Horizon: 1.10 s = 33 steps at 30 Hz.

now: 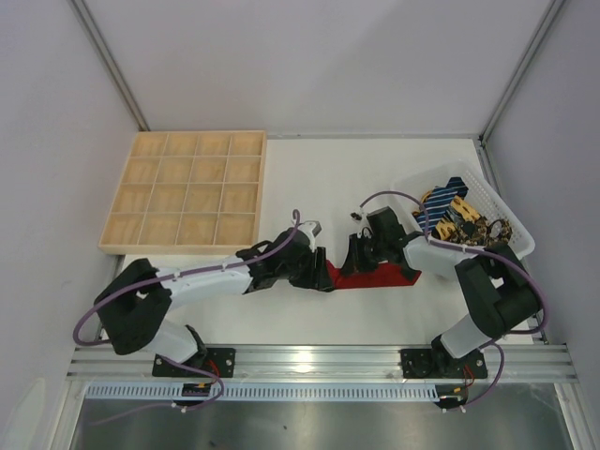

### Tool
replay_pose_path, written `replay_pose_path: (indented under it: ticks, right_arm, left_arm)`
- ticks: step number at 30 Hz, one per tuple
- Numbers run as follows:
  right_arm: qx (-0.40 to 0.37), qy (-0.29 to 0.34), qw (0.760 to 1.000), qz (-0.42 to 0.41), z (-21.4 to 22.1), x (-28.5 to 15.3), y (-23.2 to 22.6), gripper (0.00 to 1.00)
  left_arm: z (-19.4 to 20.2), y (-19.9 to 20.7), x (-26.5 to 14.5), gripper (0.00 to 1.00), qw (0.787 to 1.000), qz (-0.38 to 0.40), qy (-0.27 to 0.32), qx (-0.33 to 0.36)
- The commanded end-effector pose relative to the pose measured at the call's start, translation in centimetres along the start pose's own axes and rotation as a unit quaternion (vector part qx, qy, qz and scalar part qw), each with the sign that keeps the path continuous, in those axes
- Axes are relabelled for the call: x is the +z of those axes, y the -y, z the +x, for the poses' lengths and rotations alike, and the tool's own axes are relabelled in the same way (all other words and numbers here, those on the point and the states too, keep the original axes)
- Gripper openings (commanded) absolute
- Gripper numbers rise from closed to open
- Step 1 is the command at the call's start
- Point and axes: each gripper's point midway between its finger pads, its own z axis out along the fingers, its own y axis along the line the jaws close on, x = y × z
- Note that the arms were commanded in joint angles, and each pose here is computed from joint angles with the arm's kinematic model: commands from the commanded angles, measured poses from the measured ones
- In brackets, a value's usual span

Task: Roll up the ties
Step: Roll the tie

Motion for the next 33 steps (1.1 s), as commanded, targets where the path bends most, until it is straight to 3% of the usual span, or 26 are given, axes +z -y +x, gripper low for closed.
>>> replay_pose_path:
  ticks: [1,4,9,24,31,33]
  right_arm:
    - [-0.016,-0.004,1.000,0.012,-0.4,0.1,0.5,0.00]
    - [-0.017,-0.008,1.000,0.013,-0.1,0.4,0.7,0.00]
    - [-0.016,-0.016,1.000,0.007,0.2,0.7,0.8,0.00]
    - [-0.022,-0.005,1.000,-0.004,-0.7,-0.1,-0.3,0.01]
    - [-0.014,0.002,1.000,-0.009,-1.8,-0.5,-1.2,0.07]
    - [-0.012,0.001,1.000,-0.012,-1.9,-0.5,-1.3,0.08]
  left_arm:
    - [-0.3,-1.1,-1.7,0.57,0.999,-0.011,0.017,-0.027]
    - [0.3,-2.6,-1.9,0.64,0.998,-0.024,0.018,-0.055]
    - [0.9,-3.5,-0.9,0.66,0.994,-0.015,0.012,-0.106]
    - [-0.4,-2.1,0.4,0.68,0.993,0.025,0.031,-0.112]
    - [1.4,-2.8,1.4,0.59,0.992,0.022,0.006,-0.126]
    - [1.9,-3.3,1.6,0.50,0.992,0.012,-0.002,-0.125]
